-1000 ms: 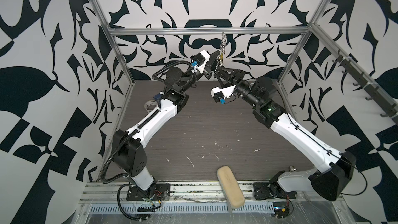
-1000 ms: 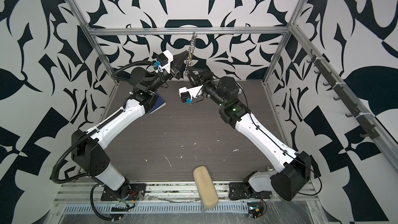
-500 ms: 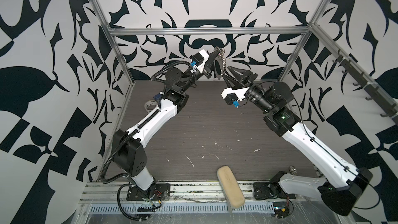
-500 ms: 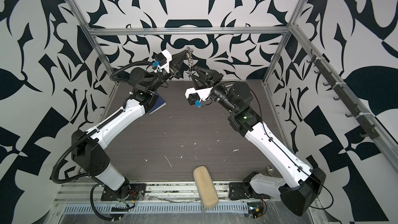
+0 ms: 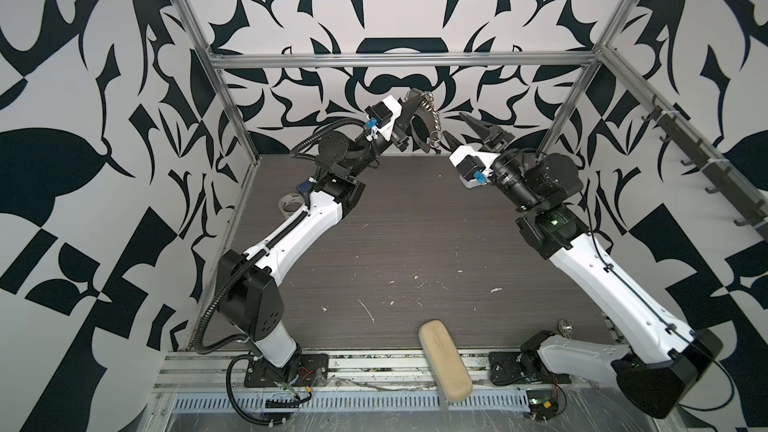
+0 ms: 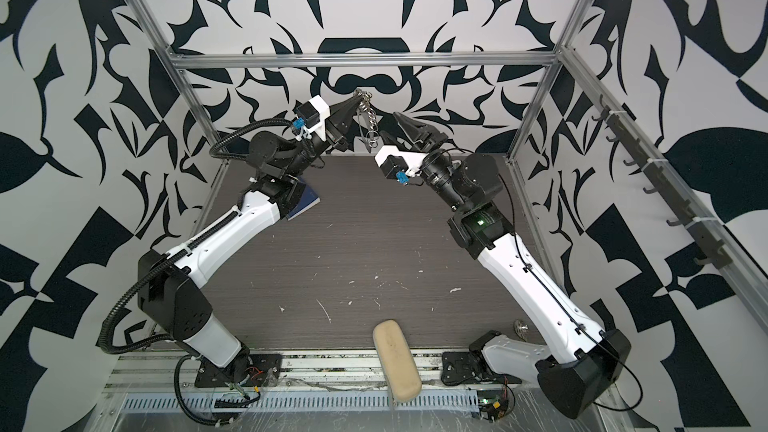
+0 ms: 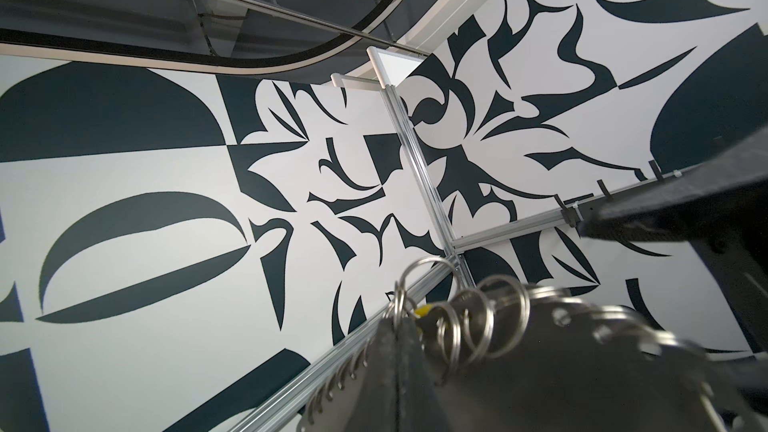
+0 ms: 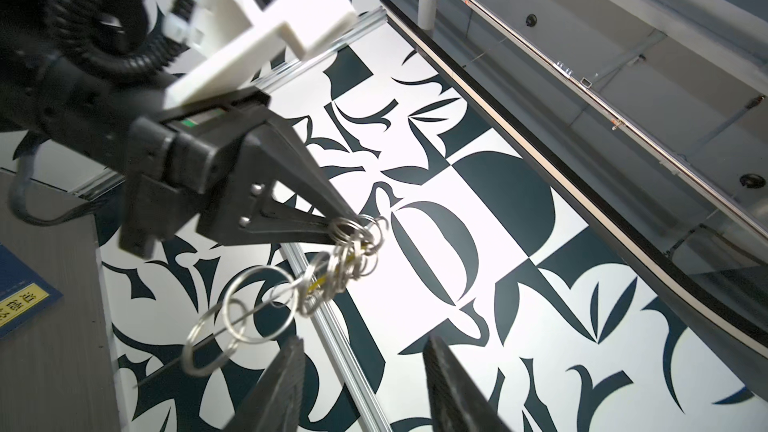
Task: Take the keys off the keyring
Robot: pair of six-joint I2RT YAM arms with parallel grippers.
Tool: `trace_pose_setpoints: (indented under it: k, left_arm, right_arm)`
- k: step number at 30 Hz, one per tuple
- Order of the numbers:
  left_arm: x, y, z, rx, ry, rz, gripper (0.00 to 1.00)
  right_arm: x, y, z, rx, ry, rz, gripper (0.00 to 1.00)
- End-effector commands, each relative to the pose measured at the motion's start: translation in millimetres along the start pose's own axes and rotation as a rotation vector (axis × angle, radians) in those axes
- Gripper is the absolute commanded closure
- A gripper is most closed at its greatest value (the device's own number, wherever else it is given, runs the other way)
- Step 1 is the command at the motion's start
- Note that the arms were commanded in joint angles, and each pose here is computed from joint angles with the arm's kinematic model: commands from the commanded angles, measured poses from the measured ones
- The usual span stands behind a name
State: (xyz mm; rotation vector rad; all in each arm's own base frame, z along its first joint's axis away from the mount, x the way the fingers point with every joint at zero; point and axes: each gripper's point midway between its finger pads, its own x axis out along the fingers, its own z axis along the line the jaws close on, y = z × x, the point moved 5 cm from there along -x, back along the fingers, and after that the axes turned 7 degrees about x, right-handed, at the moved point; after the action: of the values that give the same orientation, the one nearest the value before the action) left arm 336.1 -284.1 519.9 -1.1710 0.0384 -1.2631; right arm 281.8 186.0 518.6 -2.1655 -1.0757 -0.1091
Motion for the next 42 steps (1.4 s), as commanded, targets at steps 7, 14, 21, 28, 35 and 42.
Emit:
trace_pose_setpoints:
  k: [7,14,21,28,35,42]
  left_arm:
    - [-4.4,-25.6,5.2,0.010,-0.023,-0.081,1.00]
    - [-12.6,-21.8,-2.2,-0.009,0.001,-0.083,1.00]
    - [-26.9,-20.3,-14.0,-0.044,0.042,-0.123,1.00]
    - [-45.9,-11.4,-30.0,-0.095,0.083,-0.146,1.00]
    - [-58.0,-5.8,-43.1,-0.130,0.132,-0.157,1.00]
    - [-66.1,-2.3,-51.0,-0.152,0.161,-0.160,1.00]
  right_arm:
    - [10.7,-18.1,-61.3,0.265,-0.028,-0.062,0.50]
    - [26.6,-12.6,-72.8,0.467,-0.186,-0.099,0.51]
    - [32.8,-12.5,-55.9,0.597,-0.411,-0.096,0.52]
    - [25.6,-4.2,-31.2,0.661,-0.597,-0.063,0.55]
    - [14.5,4.3,-13.4,0.665,-0.673,-0.042,0.62]
    - [10.4,14.5,0.3,0.670,-0.726,-0.018,0.66]
